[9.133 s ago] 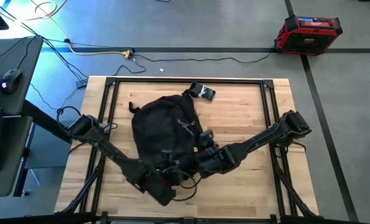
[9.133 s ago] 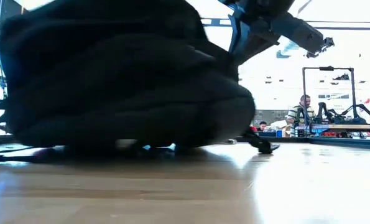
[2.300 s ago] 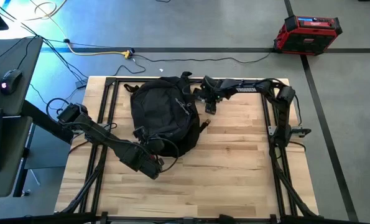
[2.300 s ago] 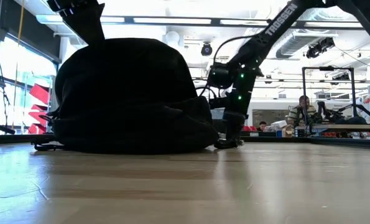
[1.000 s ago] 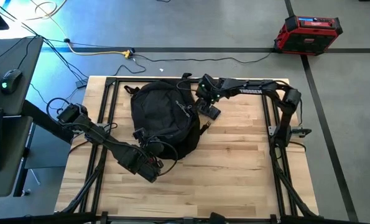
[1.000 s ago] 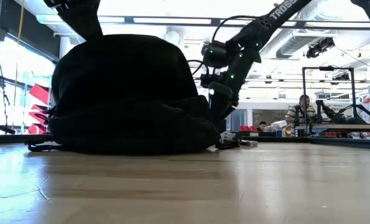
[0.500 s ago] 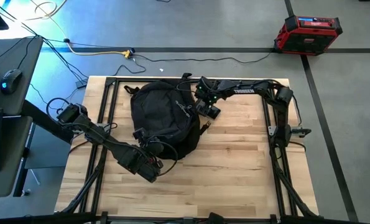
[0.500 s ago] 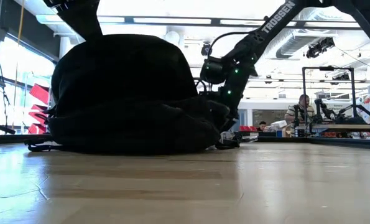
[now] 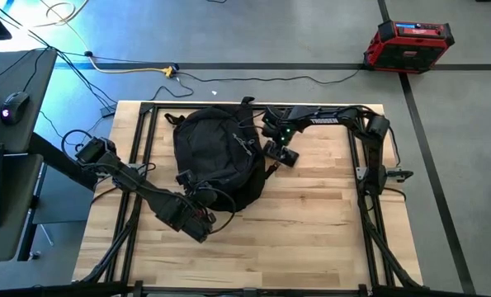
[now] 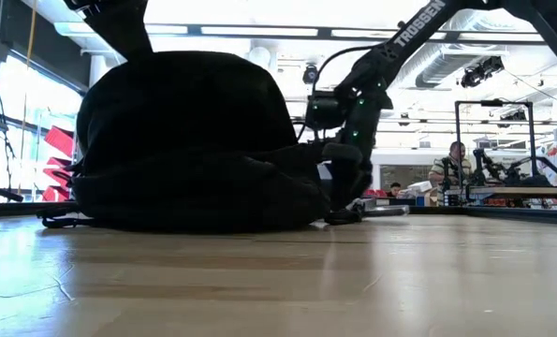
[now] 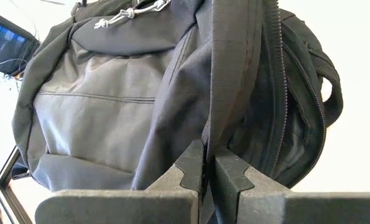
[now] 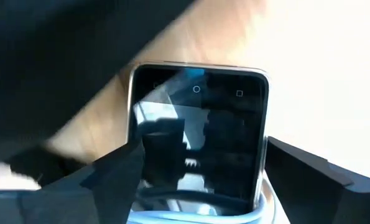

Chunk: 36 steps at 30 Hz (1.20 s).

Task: Unpack backpack
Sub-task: Put the cellphone into the backpack

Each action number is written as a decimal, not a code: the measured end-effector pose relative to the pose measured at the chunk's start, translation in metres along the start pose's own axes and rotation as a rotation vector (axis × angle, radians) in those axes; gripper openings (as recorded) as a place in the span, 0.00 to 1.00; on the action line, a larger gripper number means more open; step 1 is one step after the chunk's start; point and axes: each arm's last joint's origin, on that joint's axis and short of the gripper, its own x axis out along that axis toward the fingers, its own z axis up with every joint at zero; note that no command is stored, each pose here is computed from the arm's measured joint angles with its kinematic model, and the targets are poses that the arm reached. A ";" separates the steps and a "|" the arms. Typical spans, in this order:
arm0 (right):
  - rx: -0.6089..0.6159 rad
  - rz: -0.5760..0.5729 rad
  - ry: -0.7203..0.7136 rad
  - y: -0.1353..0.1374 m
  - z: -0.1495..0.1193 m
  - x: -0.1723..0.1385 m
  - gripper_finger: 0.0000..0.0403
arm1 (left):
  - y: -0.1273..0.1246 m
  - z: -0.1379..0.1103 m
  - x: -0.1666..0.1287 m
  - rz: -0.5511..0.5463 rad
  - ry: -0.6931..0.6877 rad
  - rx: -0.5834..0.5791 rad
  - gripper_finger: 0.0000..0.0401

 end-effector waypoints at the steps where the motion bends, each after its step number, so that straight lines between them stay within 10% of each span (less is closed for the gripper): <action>1: 0.001 -0.001 0.009 0.000 -0.001 0.000 0.72 | 0.000 0.000 0.000 0.000 0.000 0.000 0.00; 20: 0.026 0.110 -0.087 -0.010 -0.008 -0.047 0.20 | 0.000 0.000 0.000 0.013 -0.017 -0.010 0.00; 28: -0.012 0.110 -0.148 0.009 -0.021 -0.094 0.30 | 0.000 -0.001 -0.002 0.009 -0.019 -0.018 0.00; 36: -0.151 0.147 -0.026 0.056 -0.027 -0.080 0.70 | -0.002 -0.002 -0.004 0.004 -0.022 -0.011 0.00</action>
